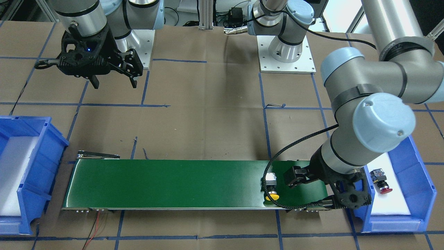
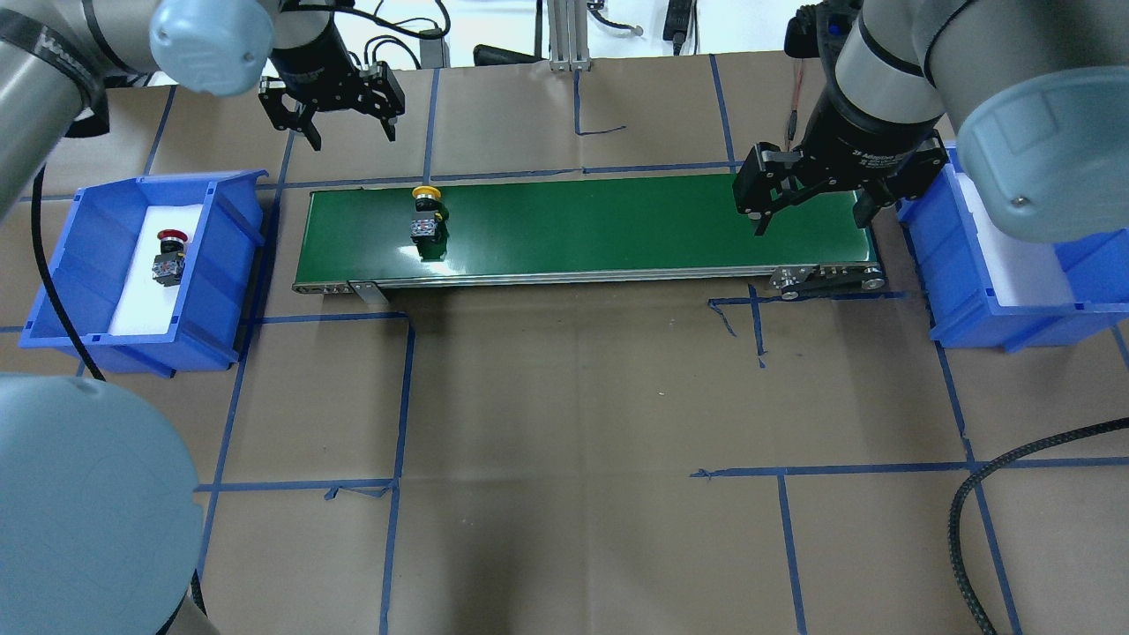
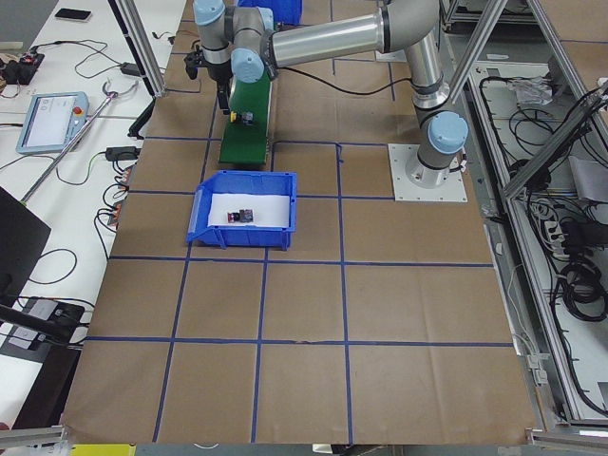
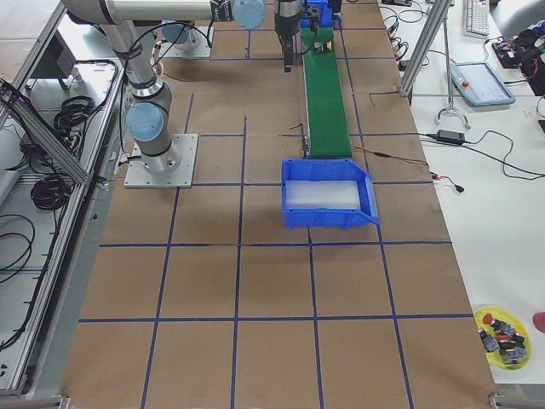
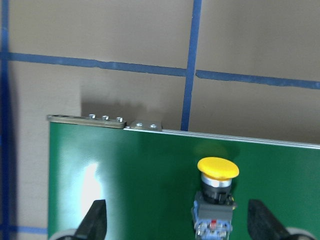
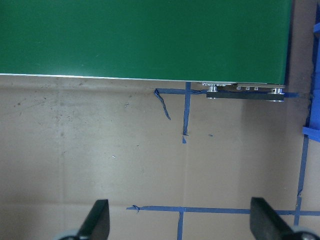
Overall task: Transport two buttons from left to right
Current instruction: 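Move the left gripper back down into the bin over the red button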
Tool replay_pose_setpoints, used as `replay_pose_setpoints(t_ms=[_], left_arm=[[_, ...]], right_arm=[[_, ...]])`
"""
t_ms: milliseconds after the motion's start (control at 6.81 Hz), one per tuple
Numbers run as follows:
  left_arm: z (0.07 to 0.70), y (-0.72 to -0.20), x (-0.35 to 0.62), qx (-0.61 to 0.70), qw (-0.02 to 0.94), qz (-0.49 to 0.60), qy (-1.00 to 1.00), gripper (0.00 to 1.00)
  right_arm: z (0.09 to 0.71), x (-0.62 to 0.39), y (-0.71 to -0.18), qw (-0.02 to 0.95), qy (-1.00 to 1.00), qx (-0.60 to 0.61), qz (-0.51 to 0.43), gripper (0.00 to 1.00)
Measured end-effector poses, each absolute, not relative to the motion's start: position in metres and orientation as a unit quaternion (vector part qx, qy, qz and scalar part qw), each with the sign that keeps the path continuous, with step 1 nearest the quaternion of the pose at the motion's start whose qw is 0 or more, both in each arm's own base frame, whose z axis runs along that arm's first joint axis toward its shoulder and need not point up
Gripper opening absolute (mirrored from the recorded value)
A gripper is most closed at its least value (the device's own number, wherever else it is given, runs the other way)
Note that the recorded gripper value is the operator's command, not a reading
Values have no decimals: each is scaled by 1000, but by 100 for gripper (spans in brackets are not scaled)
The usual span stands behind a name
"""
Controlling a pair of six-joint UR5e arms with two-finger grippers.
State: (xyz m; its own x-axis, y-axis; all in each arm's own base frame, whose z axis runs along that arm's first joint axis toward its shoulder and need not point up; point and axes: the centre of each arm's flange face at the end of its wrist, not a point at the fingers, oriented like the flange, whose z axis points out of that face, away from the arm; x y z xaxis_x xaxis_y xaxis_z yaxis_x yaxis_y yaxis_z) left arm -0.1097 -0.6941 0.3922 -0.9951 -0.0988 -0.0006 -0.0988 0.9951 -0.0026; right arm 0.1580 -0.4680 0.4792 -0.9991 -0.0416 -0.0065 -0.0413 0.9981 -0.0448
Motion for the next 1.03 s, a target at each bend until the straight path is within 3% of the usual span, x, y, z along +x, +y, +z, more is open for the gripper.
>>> replay_pose_setpoints(t_ms=[441, 1029], left_arm=[[428, -719, -55, -27, -2, 0, 1000, 100], [410, -725, 88, 39, -4, 11, 999, 100]], right_arm=[[479, 158, -468, 3, 1000, -21, -22, 100], [479, 158, -468, 4, 1000, -20, -23, 100]])
